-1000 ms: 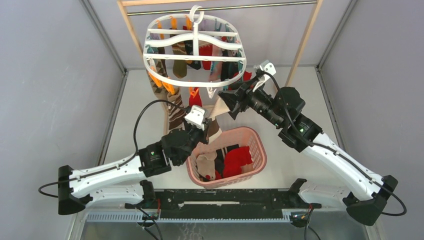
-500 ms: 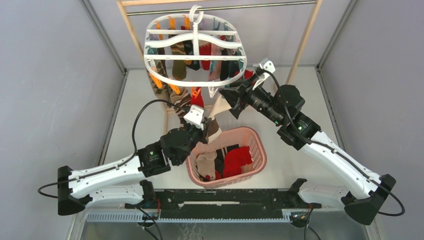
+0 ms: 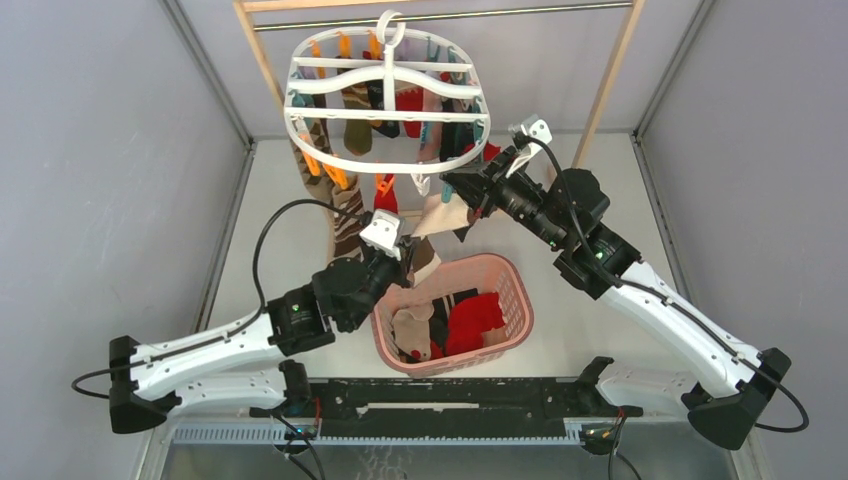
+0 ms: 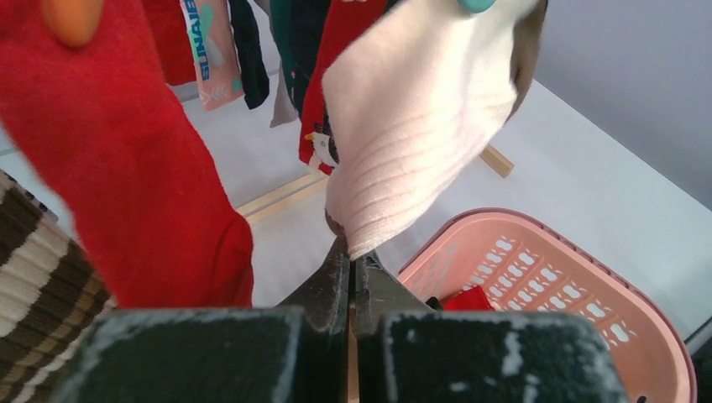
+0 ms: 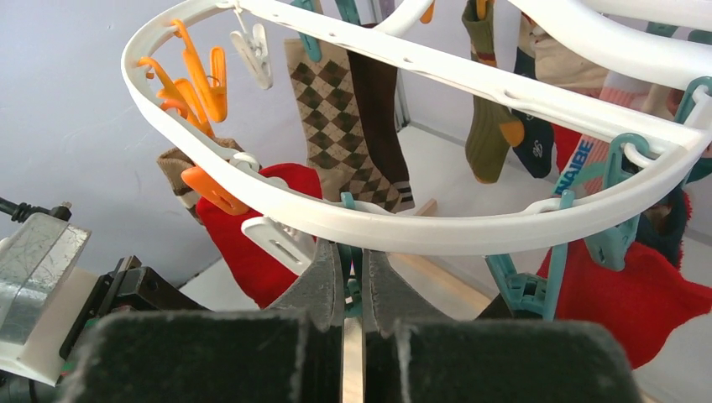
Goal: Remove the socks clipped to the hanger
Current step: Remove the sock from the hanger, then place the sock in the bin.
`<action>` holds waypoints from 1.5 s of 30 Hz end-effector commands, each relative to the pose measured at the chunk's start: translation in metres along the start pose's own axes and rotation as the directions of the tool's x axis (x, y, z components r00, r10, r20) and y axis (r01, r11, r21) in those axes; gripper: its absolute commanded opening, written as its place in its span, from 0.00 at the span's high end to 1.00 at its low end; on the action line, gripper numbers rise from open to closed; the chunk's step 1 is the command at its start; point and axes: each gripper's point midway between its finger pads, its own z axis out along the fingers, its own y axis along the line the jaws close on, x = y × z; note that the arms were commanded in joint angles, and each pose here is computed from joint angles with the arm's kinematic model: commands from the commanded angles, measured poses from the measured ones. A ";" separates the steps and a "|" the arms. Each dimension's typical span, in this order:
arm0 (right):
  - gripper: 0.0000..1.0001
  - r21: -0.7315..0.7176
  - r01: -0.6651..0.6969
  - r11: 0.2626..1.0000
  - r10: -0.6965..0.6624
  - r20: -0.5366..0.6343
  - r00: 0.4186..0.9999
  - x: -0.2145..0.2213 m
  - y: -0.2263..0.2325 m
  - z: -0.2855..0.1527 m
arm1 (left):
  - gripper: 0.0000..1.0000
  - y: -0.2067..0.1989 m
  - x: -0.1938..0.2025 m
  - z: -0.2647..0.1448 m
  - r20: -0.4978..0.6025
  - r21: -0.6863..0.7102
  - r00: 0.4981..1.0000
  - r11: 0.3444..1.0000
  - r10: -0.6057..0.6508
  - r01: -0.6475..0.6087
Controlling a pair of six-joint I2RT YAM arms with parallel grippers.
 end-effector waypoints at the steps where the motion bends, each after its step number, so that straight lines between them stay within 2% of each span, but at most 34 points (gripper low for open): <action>1: 1.00 -0.007 0.002 1.000 -0.001 0.091 0.996 -0.033 0.005 -0.002 | 1.00 -0.003 -0.027 -0.010 0.040 0.046 0.996 0.996 -0.075 0.073; 9: 0.94 0.001 -0.015 1.000 0.014 0.086 0.996 -0.034 0.000 -0.004 | 1.00 -0.017 -0.041 -0.042 -0.012 0.207 0.988 0.967 -0.151 0.151; 10: 0.88 0.002 -0.015 1.000 0.015 0.083 0.996 -0.033 0.000 -0.004 | 1.00 -0.022 -0.041 -0.045 -0.025 0.232 0.987 0.959 -0.159 0.160; 13: 0.59 0.001 -0.020 1.000 0.020 0.074 0.997 -0.030 0.000 -0.004 | 1.00 -0.037 -0.039 -0.053 -0.060 0.297 0.984 0.938 -0.169 0.180; 17: 0.49 -0.002 -0.026 1.000 0.026 0.059 0.998 -0.027 0.000 -0.005 | 1.00 -0.052 -0.036 -0.061 -0.080 0.339 0.983 0.922 -0.168 0.185; 22: 0.46 -0.001 -0.031 1.000 0.031 0.031 0.999 -0.022 0.002 -0.011 | 1.00 -0.064 -0.022 -0.062 -0.111 0.347 0.981 0.919 -0.157 0.186; 27: 0.36 0.008 -0.037 0.999 0.037 -0.003 0.999 -0.016 0.003 -0.020 | 1.00 -0.068 0.007 -0.053 -0.148 0.304 0.981 0.938 -0.127 0.168; 35: 0.32 0.040 -0.031 0.999 0.031 -0.008 0.999 -0.008 -0.003 -0.041 | 0.97 -0.070 0.046 -0.043 -0.198 0.253 0.973 0.953 -0.120 0.169; 40: 0.31 0.074 -0.036 0.997 0.036 0.001 0.999 -0.007 -0.015 -0.053 | 0.82 -0.064 0.070 -0.039 -0.230 0.206 0.967 0.966 -0.107 0.156; 45: 0.31 0.122 -0.049 0.991 0.044 0.044 0.998 -0.015 -0.032 -0.068 | 0.72 -0.060 0.092 -0.038 -0.267 0.175 0.959 0.974 -0.096 0.146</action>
